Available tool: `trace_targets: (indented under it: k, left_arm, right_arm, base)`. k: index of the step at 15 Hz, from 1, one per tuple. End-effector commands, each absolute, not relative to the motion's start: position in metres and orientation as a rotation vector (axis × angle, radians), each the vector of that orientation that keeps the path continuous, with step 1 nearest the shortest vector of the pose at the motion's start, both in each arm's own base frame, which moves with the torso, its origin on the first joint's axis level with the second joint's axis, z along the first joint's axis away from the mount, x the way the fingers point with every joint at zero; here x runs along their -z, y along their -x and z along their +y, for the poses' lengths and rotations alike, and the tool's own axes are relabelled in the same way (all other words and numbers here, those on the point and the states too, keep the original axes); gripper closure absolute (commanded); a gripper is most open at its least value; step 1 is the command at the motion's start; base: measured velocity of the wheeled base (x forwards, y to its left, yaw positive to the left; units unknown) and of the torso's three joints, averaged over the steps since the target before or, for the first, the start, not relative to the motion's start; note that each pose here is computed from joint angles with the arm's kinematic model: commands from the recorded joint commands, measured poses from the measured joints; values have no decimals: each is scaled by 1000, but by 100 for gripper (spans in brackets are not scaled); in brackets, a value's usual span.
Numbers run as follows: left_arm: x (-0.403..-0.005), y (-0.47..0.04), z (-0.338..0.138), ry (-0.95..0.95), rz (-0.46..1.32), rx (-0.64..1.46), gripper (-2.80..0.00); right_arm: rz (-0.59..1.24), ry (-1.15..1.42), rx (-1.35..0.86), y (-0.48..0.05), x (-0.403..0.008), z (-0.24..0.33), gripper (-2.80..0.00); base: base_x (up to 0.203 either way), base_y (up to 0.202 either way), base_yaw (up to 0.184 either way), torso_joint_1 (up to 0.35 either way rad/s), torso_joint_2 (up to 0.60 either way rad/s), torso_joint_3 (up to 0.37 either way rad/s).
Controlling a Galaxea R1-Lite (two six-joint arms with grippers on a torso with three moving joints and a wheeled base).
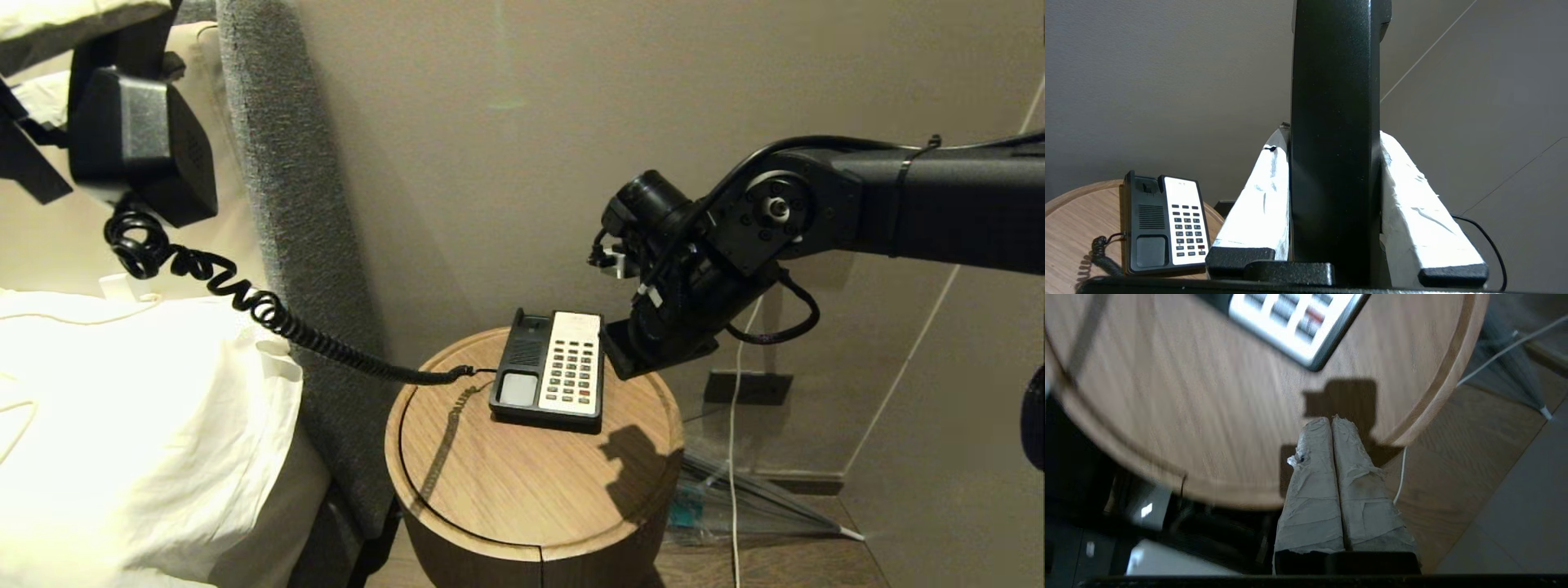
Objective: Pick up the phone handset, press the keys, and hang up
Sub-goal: Dial the number
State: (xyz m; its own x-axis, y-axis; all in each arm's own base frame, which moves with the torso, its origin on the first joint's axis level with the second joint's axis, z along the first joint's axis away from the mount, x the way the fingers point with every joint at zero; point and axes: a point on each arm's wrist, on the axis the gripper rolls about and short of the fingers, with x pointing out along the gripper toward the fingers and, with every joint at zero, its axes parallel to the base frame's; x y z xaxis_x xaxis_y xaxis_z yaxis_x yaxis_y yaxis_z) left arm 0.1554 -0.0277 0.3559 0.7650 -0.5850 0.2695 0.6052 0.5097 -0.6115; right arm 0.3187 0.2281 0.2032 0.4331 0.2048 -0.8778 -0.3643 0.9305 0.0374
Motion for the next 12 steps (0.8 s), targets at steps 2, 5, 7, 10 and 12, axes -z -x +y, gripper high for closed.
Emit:
trace_targets:
  k: [2,5,7,10,12]
  left_arm:
    - [-356,-156,-28,752,-29,719,0]
    - [-350,-151,-27,748,-29,719,0]
    - [-343,-150,-27,731,-57,727,0]
    - [-334,-150,-27,724,-62,726,0]
    - [-333,-143,-26,725,-71,727,0]
  right_arm:
    - [868,101,-327,-351,-186,249,0]
    - [838,88,-331,-356,-185,253,0]
    - [828,90,-330,-360,-181,253,0]
    - [832,87,-315,-368,-172,251,0]
    - [841,86,-294,-375,-164,249,0]
  base:
    - [0,0,0,0,0,0]
    - [0,0,0,0,0,0]
    - [0,0,0,0,0,0]
    - [0,0,0,0,0,0]
    - [0,0,0,0,0,0]
